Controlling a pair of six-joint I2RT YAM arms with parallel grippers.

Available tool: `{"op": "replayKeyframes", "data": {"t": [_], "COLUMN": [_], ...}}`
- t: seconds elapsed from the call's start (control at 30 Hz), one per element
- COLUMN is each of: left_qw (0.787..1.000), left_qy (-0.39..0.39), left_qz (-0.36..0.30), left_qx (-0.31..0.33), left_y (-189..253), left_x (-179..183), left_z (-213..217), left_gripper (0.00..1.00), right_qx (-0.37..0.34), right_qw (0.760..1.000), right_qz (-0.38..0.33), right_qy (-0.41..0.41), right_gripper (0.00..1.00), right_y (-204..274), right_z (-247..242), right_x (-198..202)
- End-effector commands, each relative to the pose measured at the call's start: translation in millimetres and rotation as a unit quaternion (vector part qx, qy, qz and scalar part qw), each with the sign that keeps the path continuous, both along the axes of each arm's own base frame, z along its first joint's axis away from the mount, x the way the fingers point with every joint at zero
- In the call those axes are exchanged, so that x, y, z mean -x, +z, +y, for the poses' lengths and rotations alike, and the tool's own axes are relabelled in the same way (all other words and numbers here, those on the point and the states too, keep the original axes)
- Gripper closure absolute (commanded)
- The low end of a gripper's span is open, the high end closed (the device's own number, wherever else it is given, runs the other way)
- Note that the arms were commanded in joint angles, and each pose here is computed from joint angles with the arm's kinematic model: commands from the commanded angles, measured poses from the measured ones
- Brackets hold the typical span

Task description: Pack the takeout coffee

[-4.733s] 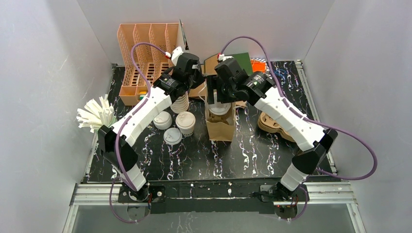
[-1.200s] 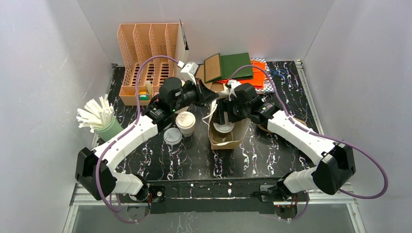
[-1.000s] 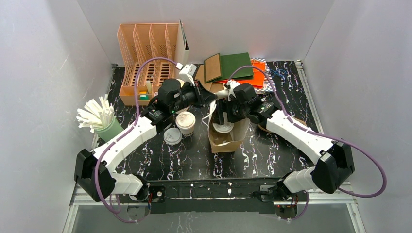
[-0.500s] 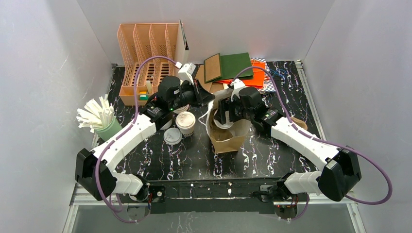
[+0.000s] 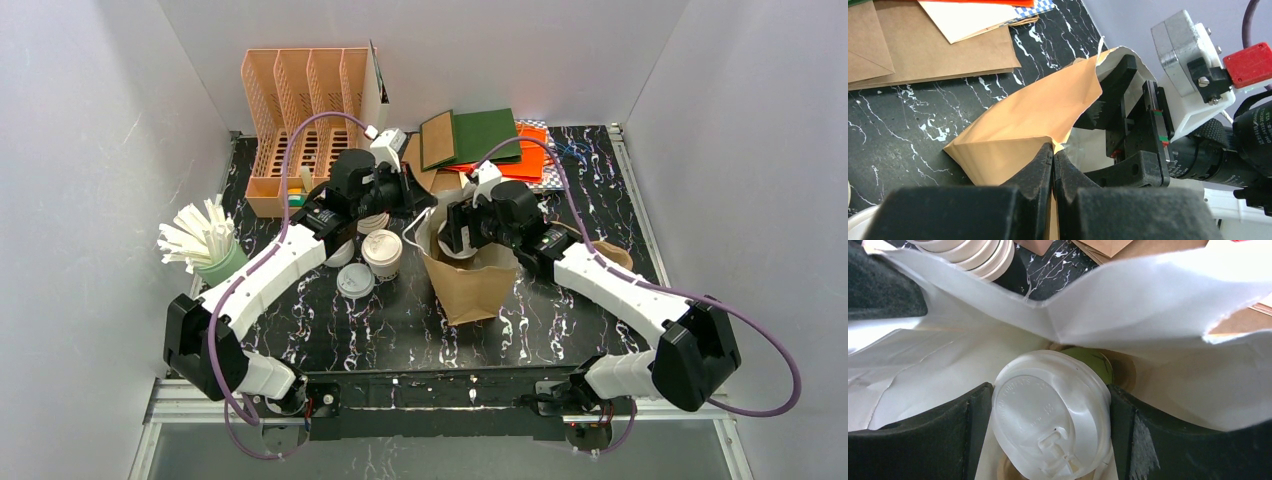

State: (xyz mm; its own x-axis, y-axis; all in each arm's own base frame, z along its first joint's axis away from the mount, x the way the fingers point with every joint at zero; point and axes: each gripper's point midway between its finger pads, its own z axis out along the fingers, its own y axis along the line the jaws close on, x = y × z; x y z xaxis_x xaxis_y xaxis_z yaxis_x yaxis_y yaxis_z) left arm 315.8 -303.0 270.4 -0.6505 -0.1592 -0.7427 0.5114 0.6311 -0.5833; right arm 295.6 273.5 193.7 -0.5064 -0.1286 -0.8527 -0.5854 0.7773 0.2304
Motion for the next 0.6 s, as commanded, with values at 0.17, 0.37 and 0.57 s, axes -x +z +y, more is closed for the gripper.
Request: {"op": "replayKeyframes", "data": {"t": [0.17,0.37,0.57], "left_qw": [0.996,0.996,0.995], "left_qy": [-0.057,-0.056,-0.026], "left_qz": [0.046,0.051,0.066], "left_qx": [-0.047,-0.053,-0.068], "left_y": [-33,-38,-47], "left_x": [18,14,0], "left_z": [0,1,14], "left_gripper": [1.00,1.00,1.00], "right_qx": [0.012,0.051,0.084], "right_qw": [0.999,0.999,0.996], "right_qz": [-0.031,-0.003,0.025], "right_qy": [0.006,0.006,0.010], "right_gripper": [0.93,0.94,0.94], "right_y": [-12,-31,-50], "right_z": [8,8,9], "right_x": [-15,-16,-15]}}
